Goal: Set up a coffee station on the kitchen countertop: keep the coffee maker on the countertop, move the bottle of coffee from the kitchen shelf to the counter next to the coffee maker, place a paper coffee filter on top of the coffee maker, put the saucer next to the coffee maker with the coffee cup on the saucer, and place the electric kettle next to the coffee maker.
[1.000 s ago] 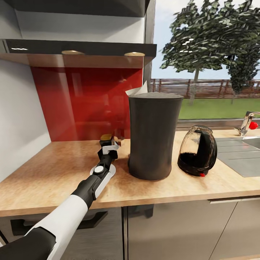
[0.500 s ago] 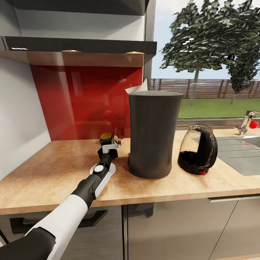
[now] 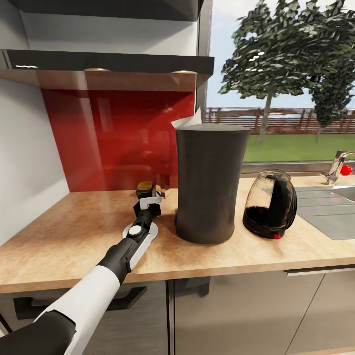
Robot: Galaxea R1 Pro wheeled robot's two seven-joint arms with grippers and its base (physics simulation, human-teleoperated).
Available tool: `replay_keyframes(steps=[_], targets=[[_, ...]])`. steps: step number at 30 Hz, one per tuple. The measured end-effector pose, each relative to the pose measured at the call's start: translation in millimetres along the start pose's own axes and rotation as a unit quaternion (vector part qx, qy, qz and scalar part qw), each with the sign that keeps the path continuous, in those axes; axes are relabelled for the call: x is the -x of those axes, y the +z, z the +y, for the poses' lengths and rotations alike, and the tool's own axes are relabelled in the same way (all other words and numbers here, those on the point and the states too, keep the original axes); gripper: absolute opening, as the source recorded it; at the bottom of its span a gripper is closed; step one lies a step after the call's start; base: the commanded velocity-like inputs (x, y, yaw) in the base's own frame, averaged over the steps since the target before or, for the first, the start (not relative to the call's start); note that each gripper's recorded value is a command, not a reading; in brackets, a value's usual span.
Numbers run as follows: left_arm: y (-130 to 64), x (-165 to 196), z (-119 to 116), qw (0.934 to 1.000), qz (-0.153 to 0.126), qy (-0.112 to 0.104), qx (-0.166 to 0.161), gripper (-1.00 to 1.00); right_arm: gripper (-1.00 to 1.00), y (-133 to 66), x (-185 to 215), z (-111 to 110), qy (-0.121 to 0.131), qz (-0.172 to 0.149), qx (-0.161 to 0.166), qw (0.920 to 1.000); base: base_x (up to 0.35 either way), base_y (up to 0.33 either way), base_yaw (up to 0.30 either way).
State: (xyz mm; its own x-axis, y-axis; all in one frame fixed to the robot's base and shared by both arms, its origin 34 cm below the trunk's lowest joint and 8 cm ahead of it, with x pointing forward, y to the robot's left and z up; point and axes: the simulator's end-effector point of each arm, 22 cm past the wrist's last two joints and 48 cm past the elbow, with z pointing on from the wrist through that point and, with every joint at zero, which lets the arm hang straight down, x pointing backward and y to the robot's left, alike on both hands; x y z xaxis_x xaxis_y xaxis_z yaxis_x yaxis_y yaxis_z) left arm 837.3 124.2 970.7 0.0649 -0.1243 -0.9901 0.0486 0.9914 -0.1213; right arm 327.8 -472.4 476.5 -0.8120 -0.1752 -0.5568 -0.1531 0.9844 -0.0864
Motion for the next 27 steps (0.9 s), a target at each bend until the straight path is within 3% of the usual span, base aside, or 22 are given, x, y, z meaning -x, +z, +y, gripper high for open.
replay_keyframes(steps=[15,16,17,27], targets=[[0.0,0,0,1.0,0.0,0.0,0.0,-1.0,1.0,0.0,0,0,0.0,0.0,0.0,1.0,0.0,0.0,0.0],[0.0,0,0,1.0,0.0,0.0,0.0,1.0,1.0,0.0,0,0,0.0,0.0,0.0,1.0,0.0,0.0,0.0],[-0.3,-13,3,0.9999,0.015,0.0,0.003,1.0,1.0,0.0,0,0,0.0,0.0,0.0,1.0,0.0,0.0,0.0],[-0.3,-14,3,0.9999,0.015,0.0,0.003,1.0,1.0,0.0,0,0,0.0,0.0,0.0,1.0,0.0,0.0,0.0]])
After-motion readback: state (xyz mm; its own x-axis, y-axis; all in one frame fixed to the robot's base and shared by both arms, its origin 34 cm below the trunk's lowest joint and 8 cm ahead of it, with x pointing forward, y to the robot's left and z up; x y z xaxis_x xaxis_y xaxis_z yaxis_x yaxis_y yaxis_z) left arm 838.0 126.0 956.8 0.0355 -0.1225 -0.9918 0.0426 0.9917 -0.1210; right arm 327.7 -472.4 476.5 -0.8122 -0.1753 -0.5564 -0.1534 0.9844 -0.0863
